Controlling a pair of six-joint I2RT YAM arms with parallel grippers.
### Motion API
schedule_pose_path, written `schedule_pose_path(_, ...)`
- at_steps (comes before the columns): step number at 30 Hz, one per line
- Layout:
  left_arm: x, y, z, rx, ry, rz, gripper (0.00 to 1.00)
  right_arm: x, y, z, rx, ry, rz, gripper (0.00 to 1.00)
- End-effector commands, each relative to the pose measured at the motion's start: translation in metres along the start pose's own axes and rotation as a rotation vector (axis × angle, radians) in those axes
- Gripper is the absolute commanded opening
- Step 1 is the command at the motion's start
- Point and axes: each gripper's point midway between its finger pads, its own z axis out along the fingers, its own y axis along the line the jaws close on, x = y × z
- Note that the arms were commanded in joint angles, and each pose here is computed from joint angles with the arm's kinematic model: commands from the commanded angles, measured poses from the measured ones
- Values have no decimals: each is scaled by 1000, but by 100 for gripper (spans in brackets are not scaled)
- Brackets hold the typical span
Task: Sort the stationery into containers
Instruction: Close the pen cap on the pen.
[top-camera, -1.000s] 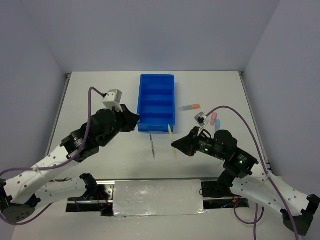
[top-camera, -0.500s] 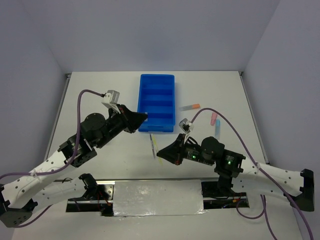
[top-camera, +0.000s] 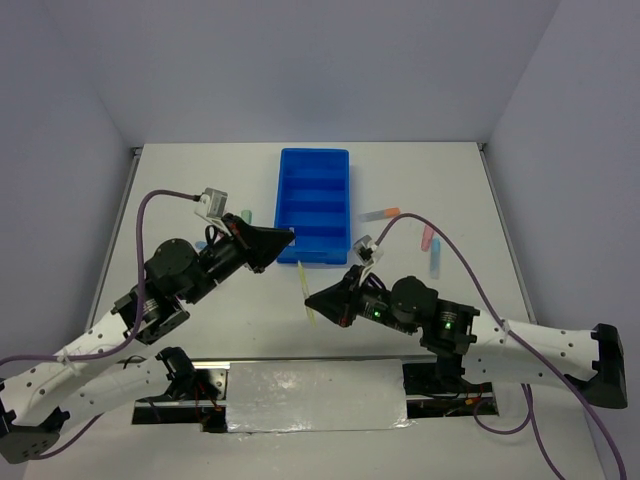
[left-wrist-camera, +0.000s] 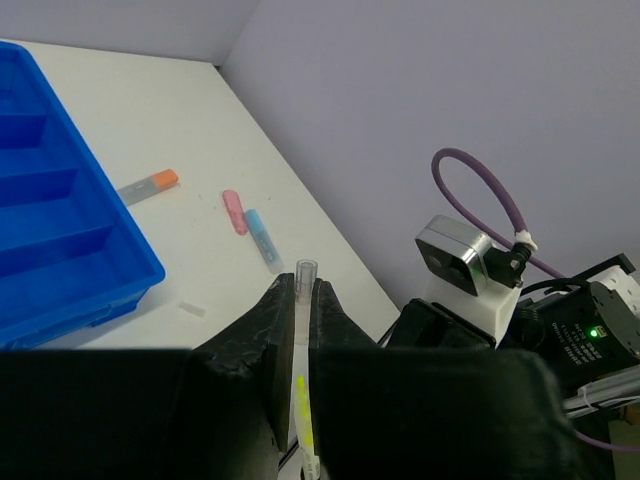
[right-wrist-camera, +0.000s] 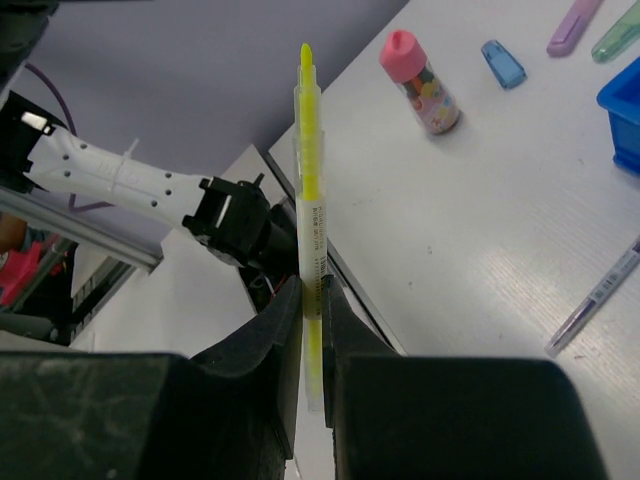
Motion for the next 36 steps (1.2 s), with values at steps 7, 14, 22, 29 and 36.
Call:
schedule_pose_path(7, -6, -15, -1, 88, -48, -11, 0, -47, 27, 6, -38, -129, -4, 0)
schedule_pose_path(14, -7, -16, -3, 99, -52, -14, 0, -47, 26, 11, -23, -124, -9, 0)
schedule_pose_path(22, -7, -16, -7, 106, -56, -16, 0, -48, 26, 14, -19, -126, -10, 0)
schedule_pose_path(29, -4, -13, -7, 94, -56, -15, 0, -50, 30, 14, -29, -125, -12, 0)
schedule_pose_path(36, -4, -13, -6, 100, -53, -14, 0, -52, 29, 15, -24, -131, -9, 0)
